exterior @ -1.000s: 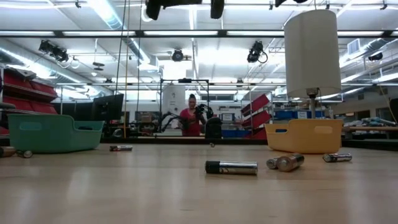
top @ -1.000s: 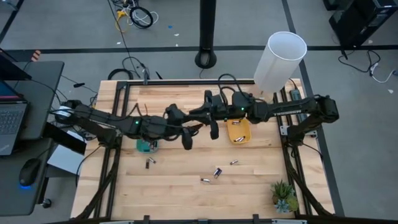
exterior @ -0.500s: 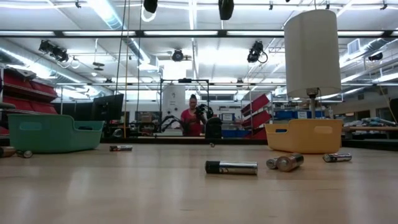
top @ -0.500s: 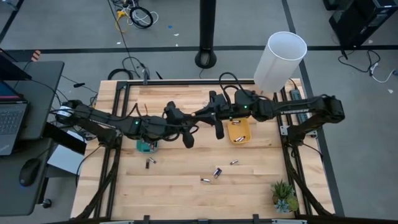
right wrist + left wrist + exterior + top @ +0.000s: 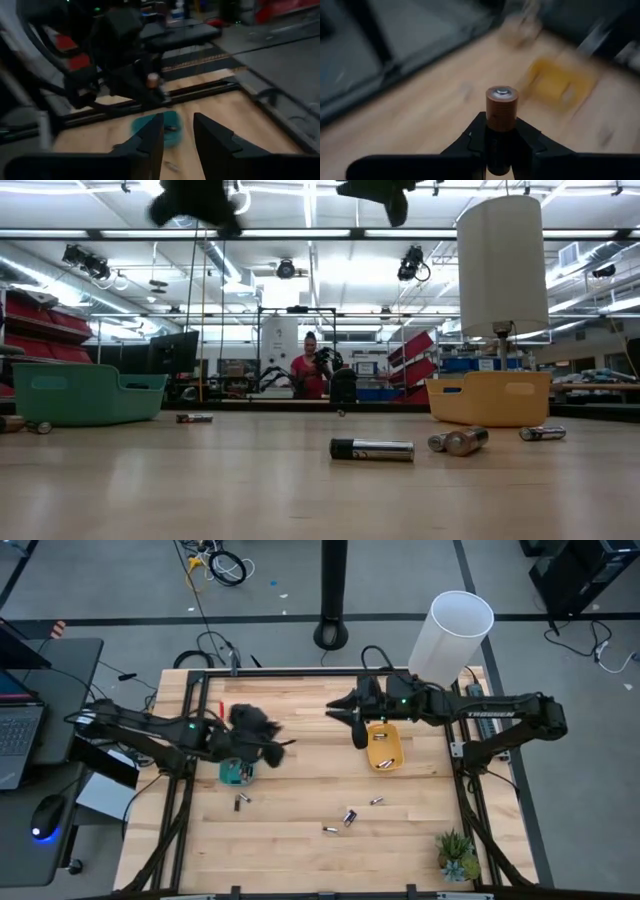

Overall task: Sort batteries
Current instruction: Put the black battery into the green bin

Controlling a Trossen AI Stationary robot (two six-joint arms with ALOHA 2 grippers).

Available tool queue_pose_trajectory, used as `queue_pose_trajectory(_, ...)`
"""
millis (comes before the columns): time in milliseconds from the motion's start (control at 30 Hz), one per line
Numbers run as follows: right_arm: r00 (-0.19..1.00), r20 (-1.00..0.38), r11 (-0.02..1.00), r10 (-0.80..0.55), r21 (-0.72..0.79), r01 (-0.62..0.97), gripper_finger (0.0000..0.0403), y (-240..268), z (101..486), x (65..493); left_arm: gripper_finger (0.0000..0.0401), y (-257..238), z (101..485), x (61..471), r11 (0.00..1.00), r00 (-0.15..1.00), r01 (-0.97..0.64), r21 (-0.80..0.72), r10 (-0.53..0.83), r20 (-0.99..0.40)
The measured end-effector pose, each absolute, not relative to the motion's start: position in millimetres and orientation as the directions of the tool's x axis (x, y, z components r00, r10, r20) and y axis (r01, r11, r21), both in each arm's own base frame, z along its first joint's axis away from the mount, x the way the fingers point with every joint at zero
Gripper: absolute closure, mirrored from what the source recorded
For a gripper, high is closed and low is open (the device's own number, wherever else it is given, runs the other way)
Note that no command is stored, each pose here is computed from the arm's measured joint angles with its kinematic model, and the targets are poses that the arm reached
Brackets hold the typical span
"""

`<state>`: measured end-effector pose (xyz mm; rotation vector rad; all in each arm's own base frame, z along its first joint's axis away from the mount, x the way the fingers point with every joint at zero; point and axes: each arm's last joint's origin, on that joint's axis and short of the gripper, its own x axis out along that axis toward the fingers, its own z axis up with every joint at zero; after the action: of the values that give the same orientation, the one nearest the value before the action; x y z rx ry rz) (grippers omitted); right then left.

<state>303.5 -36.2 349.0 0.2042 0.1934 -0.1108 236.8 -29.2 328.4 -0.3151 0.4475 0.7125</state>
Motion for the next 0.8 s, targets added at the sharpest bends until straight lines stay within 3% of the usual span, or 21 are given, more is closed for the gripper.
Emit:
queue_pose_trajectory(167,0.969,-0.206,0.979,-0.135,0.124,0.162,0.0299,-42.1,352.0,297.8,0.0343,-31.0,299.3,203.2,0.667,0.410,-0.744,0.045,0.507,-0.758)
queue_pose_trajectory(467,0.978,-0.177,0.986,-0.114,0.099,0.133,0.0317,-36.2,344.9,312.2,0.0324,-36.1,233.2,182.0,0.557,0.174,-0.829,0.056,0.351,-0.920)
queue_pose_trajectory(567,0.978,-0.184,0.988,-0.101,0.099,0.120,0.0320,-32.7,341.3,316.5,0.0316,-36.2,230.8,181.2,0.532,0.171,-0.846,0.039,0.341,-0.924)
queue_pose_trajectory(800,0.967,-0.254,0.989,-0.037,0.129,0.072,0.0321,-27.6,333.6,316.8,0.0293,-39.4,249.2,187.8,0.585,0.236,-0.811,-0.001,0.326,-0.915)
